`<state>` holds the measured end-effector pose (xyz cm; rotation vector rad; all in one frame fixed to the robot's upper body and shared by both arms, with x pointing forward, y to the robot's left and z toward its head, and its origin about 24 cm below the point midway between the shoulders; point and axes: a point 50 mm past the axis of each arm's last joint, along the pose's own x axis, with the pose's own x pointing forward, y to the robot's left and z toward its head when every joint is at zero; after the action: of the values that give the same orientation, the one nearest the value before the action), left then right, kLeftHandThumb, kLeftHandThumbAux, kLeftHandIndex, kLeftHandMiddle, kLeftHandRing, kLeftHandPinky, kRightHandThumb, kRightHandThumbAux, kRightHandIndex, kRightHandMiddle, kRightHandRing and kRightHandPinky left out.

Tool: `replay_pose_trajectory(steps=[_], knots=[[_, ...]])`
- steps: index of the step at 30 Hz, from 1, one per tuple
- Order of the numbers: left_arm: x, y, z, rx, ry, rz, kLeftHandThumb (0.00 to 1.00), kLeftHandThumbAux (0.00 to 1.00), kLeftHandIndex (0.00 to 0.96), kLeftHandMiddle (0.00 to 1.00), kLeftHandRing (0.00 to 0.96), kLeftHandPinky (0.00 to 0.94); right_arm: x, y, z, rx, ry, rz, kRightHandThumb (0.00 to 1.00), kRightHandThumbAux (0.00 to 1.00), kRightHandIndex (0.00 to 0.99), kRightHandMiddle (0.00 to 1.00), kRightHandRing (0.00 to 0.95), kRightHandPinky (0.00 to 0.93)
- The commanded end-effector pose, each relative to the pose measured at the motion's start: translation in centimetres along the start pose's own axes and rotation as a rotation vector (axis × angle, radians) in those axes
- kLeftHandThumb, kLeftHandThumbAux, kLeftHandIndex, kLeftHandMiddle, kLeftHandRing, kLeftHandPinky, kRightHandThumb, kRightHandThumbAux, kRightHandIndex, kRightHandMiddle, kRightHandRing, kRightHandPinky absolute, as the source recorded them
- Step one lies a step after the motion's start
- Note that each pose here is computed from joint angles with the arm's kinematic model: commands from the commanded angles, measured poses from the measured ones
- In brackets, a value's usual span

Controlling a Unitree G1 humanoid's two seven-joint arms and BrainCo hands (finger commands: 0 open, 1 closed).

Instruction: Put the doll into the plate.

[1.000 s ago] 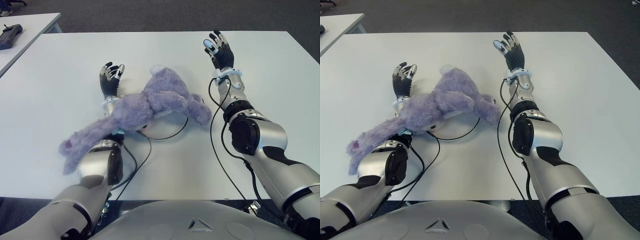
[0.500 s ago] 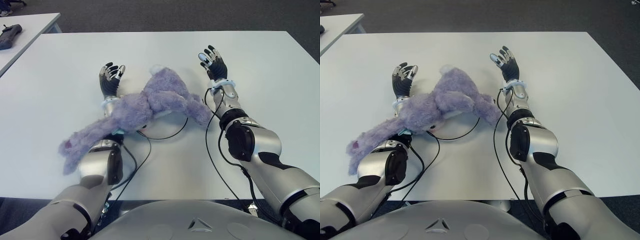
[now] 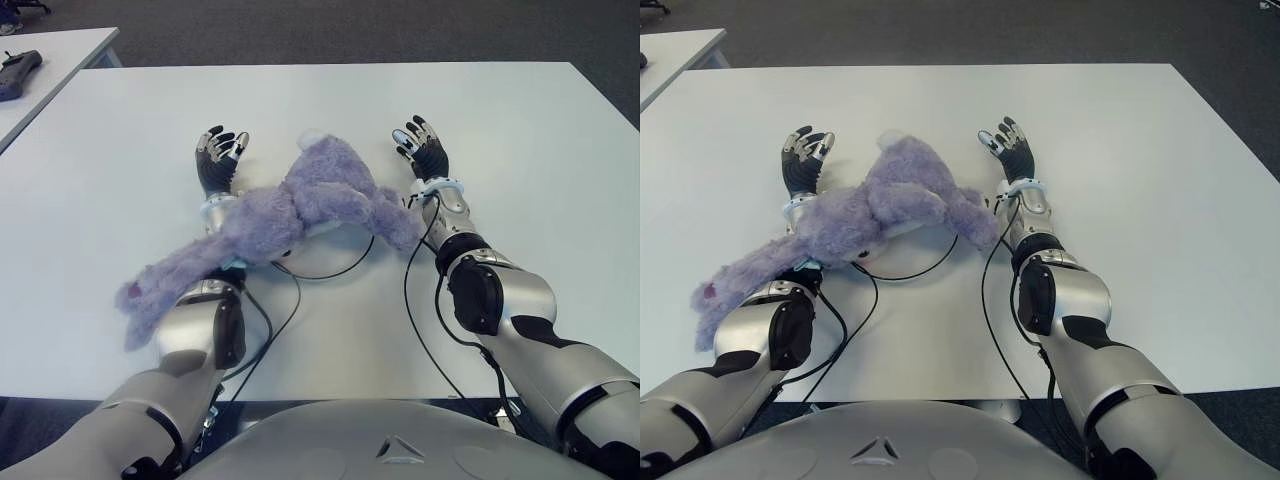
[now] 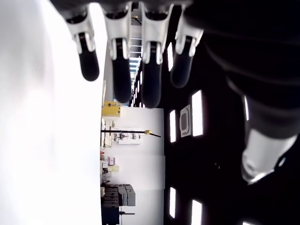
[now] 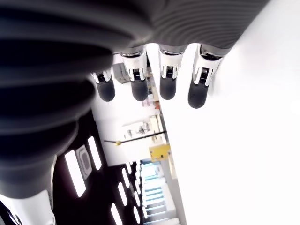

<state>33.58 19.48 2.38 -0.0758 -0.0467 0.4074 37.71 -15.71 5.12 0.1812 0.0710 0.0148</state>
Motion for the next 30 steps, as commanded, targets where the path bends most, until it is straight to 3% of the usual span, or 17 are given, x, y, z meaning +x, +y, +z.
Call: replay_pose_trajectory(steps=[1,18,27,30], knots=[[-11.2,5.9,-11.9,0.027,0.514,0.137,0.0,0.66,0.255,0.334,0.304,0.194,-2.1,0.2,-5.0,0.02,0.2,-0.029,0.0,0.749,0.067,0.074,0.052,0.062],[-11.2,6.2,-11.9,0.017,0.515,0.143,0.0,0.66,0.249,0.326,0.294,0.189,-3.4,0.0,-7.0,0.027,0.253,-0.048,0.0,0.727,0.071,0.083,0.058,0.041],[-11.2,6.2,-11.8,0.016,0.504,0.139,0.0,0.651,0.244,0.323,0.293,0.19,-3.6,0.2,-7.4,0.033,0.262,-0.056,0.0,0.726,0.079,0.095,0.07,0.067],[-11.3,6.2,-11.8,0.011,0.503,0.141,0.0,0.652,0.242,0.321,0.292,0.192,-3.7,0.6,-7.6,0.042,0.258,-0.053,0.0,0.731,0.097,0.113,0.093,0.114]])
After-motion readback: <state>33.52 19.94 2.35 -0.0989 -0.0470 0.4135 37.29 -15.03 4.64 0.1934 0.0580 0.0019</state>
